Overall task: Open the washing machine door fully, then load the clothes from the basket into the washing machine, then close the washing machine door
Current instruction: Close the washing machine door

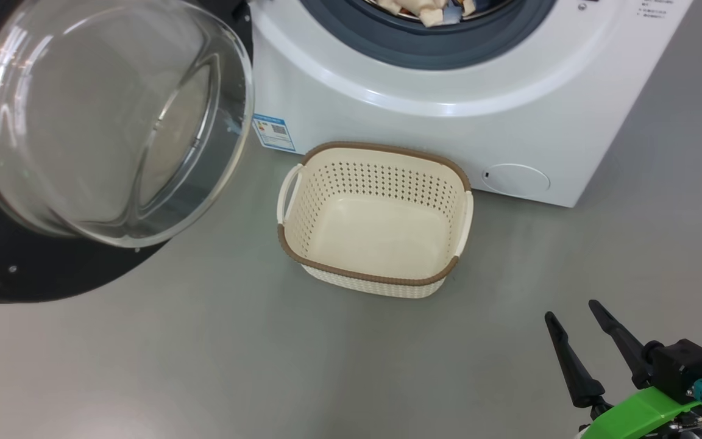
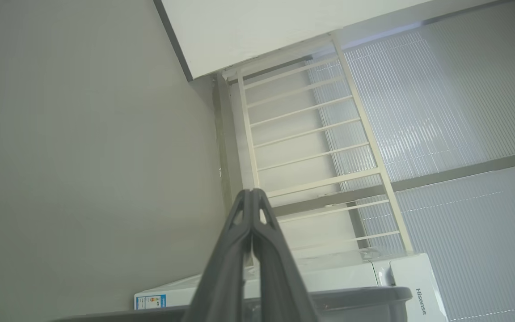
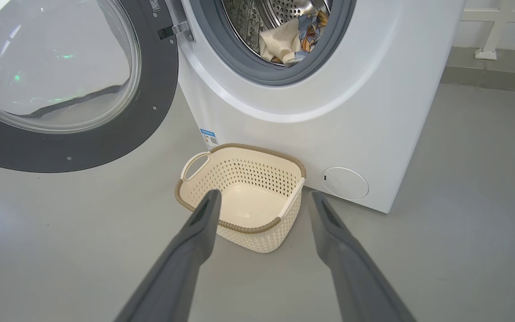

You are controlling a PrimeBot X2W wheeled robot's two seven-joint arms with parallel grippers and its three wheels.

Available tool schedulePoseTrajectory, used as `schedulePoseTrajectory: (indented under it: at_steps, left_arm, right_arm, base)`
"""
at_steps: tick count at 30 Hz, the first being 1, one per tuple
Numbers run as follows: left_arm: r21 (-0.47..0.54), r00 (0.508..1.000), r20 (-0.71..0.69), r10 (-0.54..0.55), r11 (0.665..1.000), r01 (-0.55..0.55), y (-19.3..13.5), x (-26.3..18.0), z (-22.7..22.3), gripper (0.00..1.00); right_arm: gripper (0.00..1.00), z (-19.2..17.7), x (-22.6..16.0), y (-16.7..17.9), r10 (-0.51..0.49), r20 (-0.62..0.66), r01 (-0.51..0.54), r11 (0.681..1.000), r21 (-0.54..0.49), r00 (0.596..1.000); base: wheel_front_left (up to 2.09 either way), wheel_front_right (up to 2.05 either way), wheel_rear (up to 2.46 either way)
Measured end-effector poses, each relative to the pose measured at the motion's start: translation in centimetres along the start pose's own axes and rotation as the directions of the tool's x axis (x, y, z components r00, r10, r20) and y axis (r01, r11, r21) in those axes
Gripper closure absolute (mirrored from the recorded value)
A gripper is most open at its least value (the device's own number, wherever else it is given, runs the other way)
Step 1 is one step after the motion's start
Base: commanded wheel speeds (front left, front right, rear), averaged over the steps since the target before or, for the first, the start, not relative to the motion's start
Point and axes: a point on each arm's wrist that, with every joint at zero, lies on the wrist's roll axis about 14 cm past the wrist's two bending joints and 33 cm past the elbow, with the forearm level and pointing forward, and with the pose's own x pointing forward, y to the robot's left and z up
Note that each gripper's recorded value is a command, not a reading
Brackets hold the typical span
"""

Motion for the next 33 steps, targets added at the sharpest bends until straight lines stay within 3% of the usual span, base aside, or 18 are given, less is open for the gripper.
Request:
schedulePoseTrajectory:
  at_steps: [23, 33]
  left_arm:
    - [0.027, 0.978, -0.203, 0.045, 0.999, -0.040, 1.5, 1.7, -7.3, 1.00]
    - [0.038, 0.959, -0.283, 0.020, 0.999, -0.010, 0.6, 1.7, -8.7, 1.00]
  right_arm:
    - [0.00, -0.4, -0.9, -2.4, -0.068, -0.007, 0.068, 0.998, 0.010, 0.998]
    - [0.00, -0.6, -0.8, -2.6, -0.073, -0.011, 0.073, 0.997, 0.014, 0.997]
  base:
    - [0.00, 0.00, 0.00]
    - [0.00, 0.00, 0.00]
